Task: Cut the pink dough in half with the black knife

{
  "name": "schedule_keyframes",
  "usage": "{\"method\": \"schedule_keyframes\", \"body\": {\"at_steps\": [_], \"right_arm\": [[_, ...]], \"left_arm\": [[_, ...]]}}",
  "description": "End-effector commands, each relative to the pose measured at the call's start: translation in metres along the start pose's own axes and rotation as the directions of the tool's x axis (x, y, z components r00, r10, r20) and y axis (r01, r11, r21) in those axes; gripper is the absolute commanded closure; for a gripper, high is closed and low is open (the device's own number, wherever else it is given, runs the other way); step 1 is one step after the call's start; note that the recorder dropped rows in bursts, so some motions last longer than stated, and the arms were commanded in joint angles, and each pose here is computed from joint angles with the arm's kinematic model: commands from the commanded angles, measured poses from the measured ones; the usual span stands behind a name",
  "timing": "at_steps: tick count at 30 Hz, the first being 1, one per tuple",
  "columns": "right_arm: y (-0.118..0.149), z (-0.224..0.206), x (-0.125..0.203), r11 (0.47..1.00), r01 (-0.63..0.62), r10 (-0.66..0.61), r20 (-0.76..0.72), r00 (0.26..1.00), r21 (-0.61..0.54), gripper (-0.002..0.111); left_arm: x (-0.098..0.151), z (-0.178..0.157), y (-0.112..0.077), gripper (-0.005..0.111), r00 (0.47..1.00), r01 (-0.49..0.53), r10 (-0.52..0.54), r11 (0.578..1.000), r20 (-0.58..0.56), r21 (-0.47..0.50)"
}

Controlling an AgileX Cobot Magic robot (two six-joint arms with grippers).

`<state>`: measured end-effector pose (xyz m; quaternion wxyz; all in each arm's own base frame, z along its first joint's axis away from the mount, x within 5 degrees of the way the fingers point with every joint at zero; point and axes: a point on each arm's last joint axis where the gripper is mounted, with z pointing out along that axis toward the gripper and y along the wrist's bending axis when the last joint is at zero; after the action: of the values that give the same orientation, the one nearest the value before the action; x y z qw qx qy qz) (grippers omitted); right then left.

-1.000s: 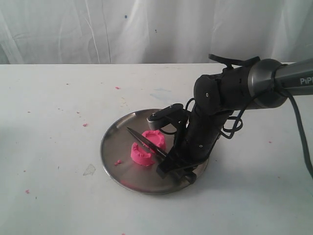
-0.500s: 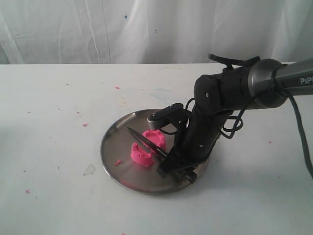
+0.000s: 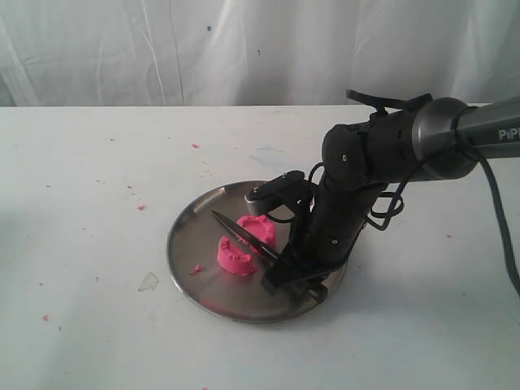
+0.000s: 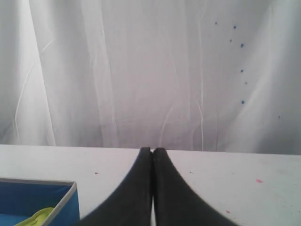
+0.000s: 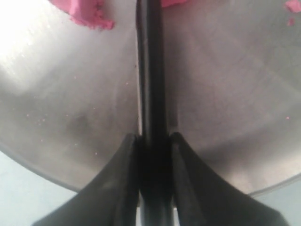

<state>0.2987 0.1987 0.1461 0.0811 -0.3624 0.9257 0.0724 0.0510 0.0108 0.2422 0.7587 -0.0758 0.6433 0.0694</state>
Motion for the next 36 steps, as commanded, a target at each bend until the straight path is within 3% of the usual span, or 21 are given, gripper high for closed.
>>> {"method": "schedule_keyframes", "body": {"at_steps": [1, 4, 10, 13, 15, 17, 21, 25, 28, 36], "right_arm": [[-0.003, 0.008, 0.002, 0.999, 0.026, -0.026, -0.013, 1.0, 0.025, 0.108], [-0.004, 0.008, 0.001, 0.999, 0.031, -0.031, -0.003, 1.0, 0.032, 0.108], [-0.004, 0.008, 0.0, 0.999, 0.029, -0.029, 0.006, 1.0, 0.035, 0.108], [-0.005, 0.008, 0.001, 0.998, 0.031, -0.031, 0.003, 1.0, 0.045, 0.108], [-0.006, 0.008, 0.001, 0.998, 0.044, -0.044, 0.0, 0.999, 0.055, 0.108], [-0.007, 0.008, 0.001, 0.997, 0.051, -0.051, -0.004, 0.999, 0.065, 0.108], [-0.007, 0.008, 0.0, 0.997, 0.032, -0.032, 0.011, 0.999, 0.07, 0.108], [-0.008, 0.008, -0.001, 0.997, 0.006, -0.008, 0.025, 1.0, 0.073, 0.108], [-0.008, 0.007, -0.001, 0.997, -0.011, 0.009, 0.026, 1.0, 0.075, 0.108], [-0.015, -0.002, -0.001, 0.984, -0.079, 0.07, 0.061, 0.996, 0.159, 0.108]], "left_arm": [[0.001, -0.002, 0.004, 0.107, 1.0, -0.001, 0.0, 0.999, -0.017, -0.04], [0.013, -0.002, 0.007, 0.107, 0.996, 0.051, -0.056, 0.996, -0.066, -0.075], [0.053, -0.006, 0.019, 0.107, 0.963, 0.048, -0.102, 0.976, -0.25, -0.214], [0.06, -0.009, 0.022, 0.107, 0.933, 0.116, -0.204, 0.951, -0.297, -0.287], [0.06, -0.009, 0.022, 0.107, 0.932, 0.118, -0.206, 0.95, -0.297, -0.288], [0.057, -0.007, 0.019, 0.107, 0.948, 0.106, -0.171, 0.965, -0.269, -0.239], [0.037, -0.001, -0.001, 0.107, 0.997, 0.014, -0.012, 1.0, -0.082, 0.02], [0.028, -0.002, -0.016, 0.107, 0.986, -0.166, 0.161, 0.969, 0.041, 0.184], [0.029, -0.003, -0.019, 0.107, 0.971, -0.238, 0.231, 0.949, 0.054, 0.209], [0.03, -0.002, -0.017, 0.107, 0.976, -0.218, 0.216, 0.957, 0.035, 0.192]]}}
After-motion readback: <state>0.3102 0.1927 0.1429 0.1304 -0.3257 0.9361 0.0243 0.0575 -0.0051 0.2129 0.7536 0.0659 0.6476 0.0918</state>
